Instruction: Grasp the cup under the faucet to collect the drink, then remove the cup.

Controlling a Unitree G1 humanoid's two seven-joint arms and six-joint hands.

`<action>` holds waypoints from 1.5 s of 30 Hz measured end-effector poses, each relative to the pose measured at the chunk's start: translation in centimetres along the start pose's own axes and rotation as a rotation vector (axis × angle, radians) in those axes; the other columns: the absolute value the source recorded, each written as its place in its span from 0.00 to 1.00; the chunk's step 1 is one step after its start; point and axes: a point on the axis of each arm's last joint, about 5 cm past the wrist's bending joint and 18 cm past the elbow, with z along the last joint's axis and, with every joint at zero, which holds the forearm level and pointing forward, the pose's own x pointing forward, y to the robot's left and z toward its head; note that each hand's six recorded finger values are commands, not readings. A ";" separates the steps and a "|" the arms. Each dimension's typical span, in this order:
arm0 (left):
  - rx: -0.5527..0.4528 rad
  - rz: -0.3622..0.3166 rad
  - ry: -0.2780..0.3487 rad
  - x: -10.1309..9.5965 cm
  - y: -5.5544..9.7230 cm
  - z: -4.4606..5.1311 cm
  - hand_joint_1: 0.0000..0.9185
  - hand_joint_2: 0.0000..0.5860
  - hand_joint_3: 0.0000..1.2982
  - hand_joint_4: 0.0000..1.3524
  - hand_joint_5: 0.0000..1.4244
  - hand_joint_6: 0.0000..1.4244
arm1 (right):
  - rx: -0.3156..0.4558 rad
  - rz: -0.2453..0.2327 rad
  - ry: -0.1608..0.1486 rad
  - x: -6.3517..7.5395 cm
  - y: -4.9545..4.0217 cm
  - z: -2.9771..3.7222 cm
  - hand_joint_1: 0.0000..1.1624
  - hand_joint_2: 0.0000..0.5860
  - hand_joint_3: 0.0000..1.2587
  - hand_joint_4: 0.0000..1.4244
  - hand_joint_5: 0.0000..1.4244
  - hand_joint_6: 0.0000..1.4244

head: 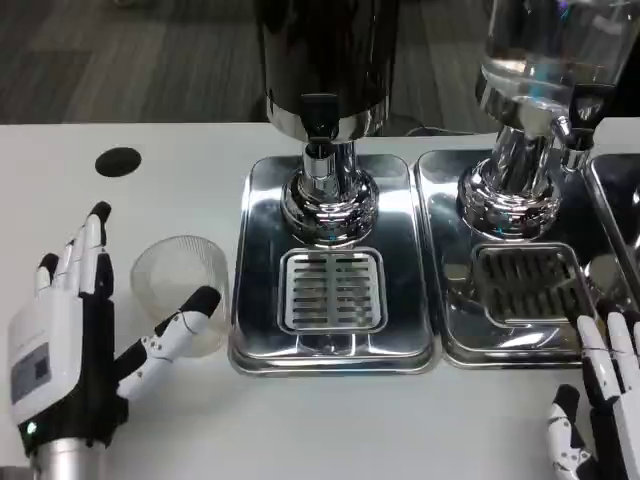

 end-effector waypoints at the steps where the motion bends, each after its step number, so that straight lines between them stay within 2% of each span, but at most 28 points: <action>1: -0.008 -0.003 0.014 0.0 -0.1 -0.12 0.00 0.06 0.03 0.00 0.08 0.02 | 0.000 0.002 0.001 0.0 0.02 -0.01 0.01 0.95 0.06 0.00 0.00 0.00; 7: -0.031 -0.034 0.083 0.6 -0.8 -0.78 0.00 0.05 0.04 0.00 0.10 0.04 | 0.003 0.005 0.004 0.1 0.06 -0.03 0.01 0.93 0.07 0.00 0.00 0.00; 10: -0.028 -0.053 0.095 0.9 -1.0 -0.84 0.00 0.05 0.05 0.00 0.10 0.05 | 0.003 0.006 0.004 0.1 0.07 -0.01 0.01 0.93 0.07 0.00 0.00 0.00; 20: -0.003 -0.094 0.082 2.3 -1.6 0.22 0.02 0.04 0.06 0.00 0.11 0.06 | 0.005 0.014 0.009 0.1 0.21 -0.05 0.01 0.93 0.08 0.00 0.00 0.00; 29: 0.054 -0.099 0.075 2.4 -1.5 0.22 0.15 0.08 0.13 0.03 0.18 0.13 | 0.015 0.015 0.017 0.2 0.32 -0.13 0.01 0.93 0.08 0.00 0.00 0.00; 31: 0.060 -0.100 0.076 2.4 -1.4 0.23 0.18 0.10 0.17 0.07 0.22 0.18 | 0.018 0.016 0.018 0.3 0.35 -0.13 0.01 0.93 0.09 0.00 0.00 0.00; 34: 0.067 -0.103 0.077 2.6 -1.3 0.31 0.27 0.13 0.26 0.17 0.33 0.32 | 0.026 0.015 0.015 0.3 0.36 -0.09 0.01 0.93 0.10 0.00 0.00 0.00; 38: 0.074 -0.095 0.079 2.9 -1.3 0.47 0.37 0.17 0.42 0.34 0.55 0.69 | 0.032 0.015 0.014 0.3 0.35 -0.07 0.01 0.93 0.10 0.00 0.00 0.00; 40: 0.077 -0.092 0.080 2.9 -1.3 0.50 0.42 0.16 0.49 0.42 0.64 0.82 | 0.036 0.016 0.012 0.3 0.37 -0.07 0.01 0.93 0.10 0.00 0.00 0.00; 42: 0.084 -0.086 0.079 2.9 -1.3 0.56 0.44 0.13 0.52 0.46 0.67 0.87 | 0.037 0.021 0.012 0.2 0.43 -0.11 0.01 0.93 0.10 0.00 0.00 0.00; 45: 0.111 -0.078 0.059 2.9 -1.4 0.78 0.44 0.12 0.52 0.47 0.69 0.90 | 0.037 0.026 0.013 0.2 0.50 -0.17 0.01 0.93 0.10 0.00 0.00 0.00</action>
